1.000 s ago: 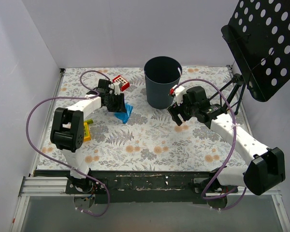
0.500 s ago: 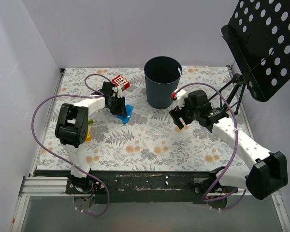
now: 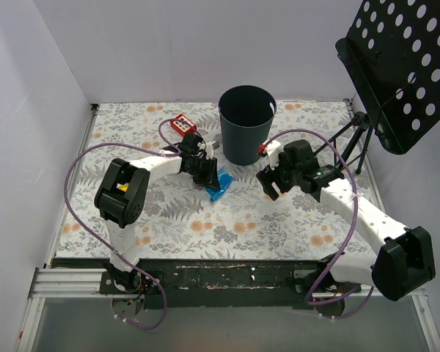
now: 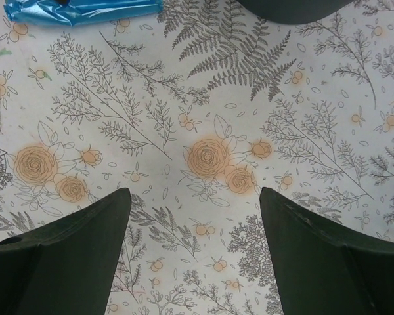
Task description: Put the trash bags into the trash bin
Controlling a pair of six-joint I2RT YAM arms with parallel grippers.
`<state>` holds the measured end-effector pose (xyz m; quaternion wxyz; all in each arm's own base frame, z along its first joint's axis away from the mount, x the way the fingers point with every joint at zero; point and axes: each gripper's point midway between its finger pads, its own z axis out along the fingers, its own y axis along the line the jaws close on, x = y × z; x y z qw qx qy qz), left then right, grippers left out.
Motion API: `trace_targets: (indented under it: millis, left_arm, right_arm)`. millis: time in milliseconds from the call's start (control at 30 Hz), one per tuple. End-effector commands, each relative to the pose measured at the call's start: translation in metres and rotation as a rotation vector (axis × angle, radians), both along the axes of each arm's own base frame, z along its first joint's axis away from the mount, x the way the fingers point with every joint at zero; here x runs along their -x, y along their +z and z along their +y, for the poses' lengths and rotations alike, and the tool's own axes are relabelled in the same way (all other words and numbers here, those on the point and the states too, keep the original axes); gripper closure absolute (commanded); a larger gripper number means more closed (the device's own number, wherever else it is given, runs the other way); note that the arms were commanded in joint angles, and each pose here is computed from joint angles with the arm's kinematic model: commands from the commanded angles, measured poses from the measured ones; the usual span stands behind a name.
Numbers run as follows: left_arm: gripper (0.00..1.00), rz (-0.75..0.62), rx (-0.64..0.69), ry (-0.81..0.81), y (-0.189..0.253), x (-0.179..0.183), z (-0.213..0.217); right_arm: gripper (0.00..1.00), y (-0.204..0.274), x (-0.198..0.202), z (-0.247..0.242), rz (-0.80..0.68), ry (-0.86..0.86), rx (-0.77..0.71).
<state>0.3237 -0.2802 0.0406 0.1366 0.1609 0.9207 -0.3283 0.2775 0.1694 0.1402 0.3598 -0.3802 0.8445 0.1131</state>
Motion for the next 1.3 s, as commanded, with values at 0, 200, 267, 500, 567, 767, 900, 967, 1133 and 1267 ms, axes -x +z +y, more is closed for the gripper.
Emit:
trace_targets:
  millis: [0,200,267,500,567,767,900,967,1133,1267]
  left_arm:
    - [0.78,-0.049,0.074,0.083,0.044,-0.011,0.016]
    - [0.94,-0.131,0.067,0.142,0.067,-0.031,0.047]
    - [1.00,-0.137,0.053,0.145,0.063,-0.035,0.054]
    - [0.67,-0.141,0.048,0.119,0.042,-0.053,0.055]
    - [0.54,-0.157,0.051,0.120,0.038,-0.063,0.054]
    - [0.52,-0.189,0.029,0.115,0.016,-0.083,0.055]
    - [0.64,-0.189,-0.002,0.128,0.001,-0.083,0.060]
    - [0.75,-0.177,-0.015,0.132,-0.006,-0.079,0.063]
    - [0.98,-0.101,-0.028,0.168,-0.018,-0.059,0.069]
    - [1.00,-0.068,-0.009,0.182,-0.012,-0.038,0.071]
  right_arm:
    - [0.13,-0.009,0.000,0.007,0.048,-0.010,-0.028]
    - [0.15,-0.018,-0.005,0.020,0.103,-0.020,-0.060]
    - [0.16,-0.020,-0.009,0.029,0.116,-0.035,-0.072]
    - [0.15,-0.029,-0.015,0.073,0.205,-0.063,-0.114]
    - [0.14,-0.035,-0.016,0.086,0.247,-0.085,-0.121]
    - [0.13,-0.050,-0.023,0.113,0.370,-0.155,-0.172]
    - [0.13,-0.059,-0.026,0.132,0.428,-0.178,-0.197]
    - [0.13,-0.064,-0.028,0.138,0.449,-0.199,-0.200]
    - [0.14,-0.078,-0.036,0.147,0.470,-0.262,-0.179]
    - [0.15,-0.087,-0.046,0.148,0.473,-0.324,-0.158]
